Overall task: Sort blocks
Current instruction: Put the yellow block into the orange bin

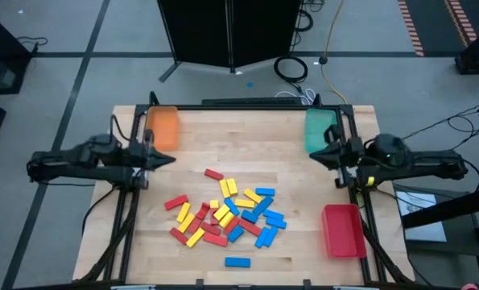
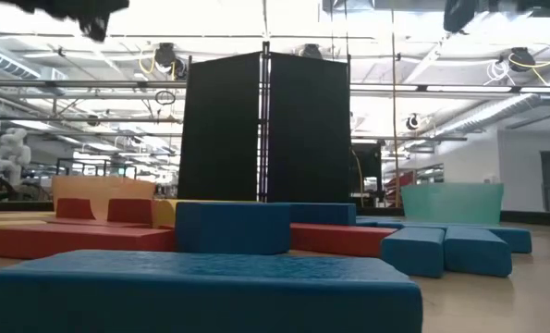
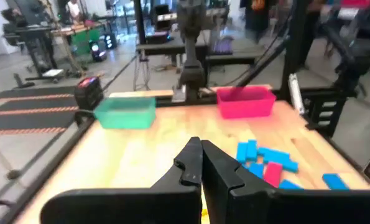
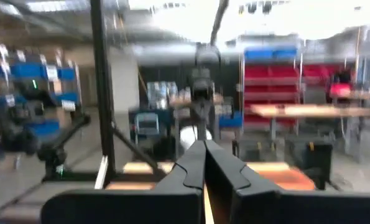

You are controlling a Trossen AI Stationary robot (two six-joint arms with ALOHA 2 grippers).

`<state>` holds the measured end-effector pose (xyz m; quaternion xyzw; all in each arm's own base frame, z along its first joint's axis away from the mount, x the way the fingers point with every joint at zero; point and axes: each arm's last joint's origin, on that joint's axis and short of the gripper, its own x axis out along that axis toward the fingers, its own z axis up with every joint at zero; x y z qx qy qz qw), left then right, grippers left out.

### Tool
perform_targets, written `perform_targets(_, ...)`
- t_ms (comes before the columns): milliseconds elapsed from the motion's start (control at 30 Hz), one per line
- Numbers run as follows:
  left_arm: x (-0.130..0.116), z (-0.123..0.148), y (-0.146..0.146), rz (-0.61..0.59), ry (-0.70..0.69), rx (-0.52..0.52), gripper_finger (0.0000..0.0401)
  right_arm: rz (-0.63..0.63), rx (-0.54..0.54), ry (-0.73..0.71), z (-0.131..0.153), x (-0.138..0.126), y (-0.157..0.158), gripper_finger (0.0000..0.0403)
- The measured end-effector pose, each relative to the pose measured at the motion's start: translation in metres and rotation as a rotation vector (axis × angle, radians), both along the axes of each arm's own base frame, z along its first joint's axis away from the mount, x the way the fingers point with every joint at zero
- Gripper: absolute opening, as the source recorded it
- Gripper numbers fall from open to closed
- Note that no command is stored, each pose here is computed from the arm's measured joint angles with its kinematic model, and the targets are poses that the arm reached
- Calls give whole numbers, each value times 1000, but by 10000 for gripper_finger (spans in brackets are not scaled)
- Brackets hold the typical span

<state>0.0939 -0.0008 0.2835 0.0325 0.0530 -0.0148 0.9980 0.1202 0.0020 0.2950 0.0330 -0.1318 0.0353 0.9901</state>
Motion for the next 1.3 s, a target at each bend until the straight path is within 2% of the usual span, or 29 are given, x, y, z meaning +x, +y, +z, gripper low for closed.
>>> perform_targets(100, 4, -24, -1, -17, -77, -34, 0, -7, -6, -79, -26, 1, 0, 0)
perform_targets(233, 8, -55, -1, -20, -143, -82, 0, 9, 47, -56, -60, 1, 0, 0)
perform_targets(333, 11, -74, -1, -20, -160, -116, 0, 16, 76, -39, -77, 0, 0, 0)
perform_targets(567, 15, -112, -1, -13, -100, -193, 0, -5, 3, 55, -106, 1, 0, 0)
perform_targets(767, 16, -117, -1, -10, -89, -112, 0, -15, -56, 100, -110, 1, 0, 0)
perform_targets(900, 16, -112, 1, 27, -145, -113, 0, -24, -85, 113, -111, 2, 0, 0)
perform_targets(1033, 14, -101, 0, -1, -253, -189, 0, 10, 71, 74, -106, 1, 0, 0)
perform_targets(1100, 14, -100, 0, -4, -270, -190, 0, 23, 121, 70, -106, 1, 0, 0)
perform_targets(1167, 14, -97, 0, -8, -298, -190, 0, 24, 126, 61, -105, 1, 0, 0)
perform_targets(1300, 11, -87, 0, -20, -405, -193, 0, 28, 120, -54, -94, -2, 0, 0)
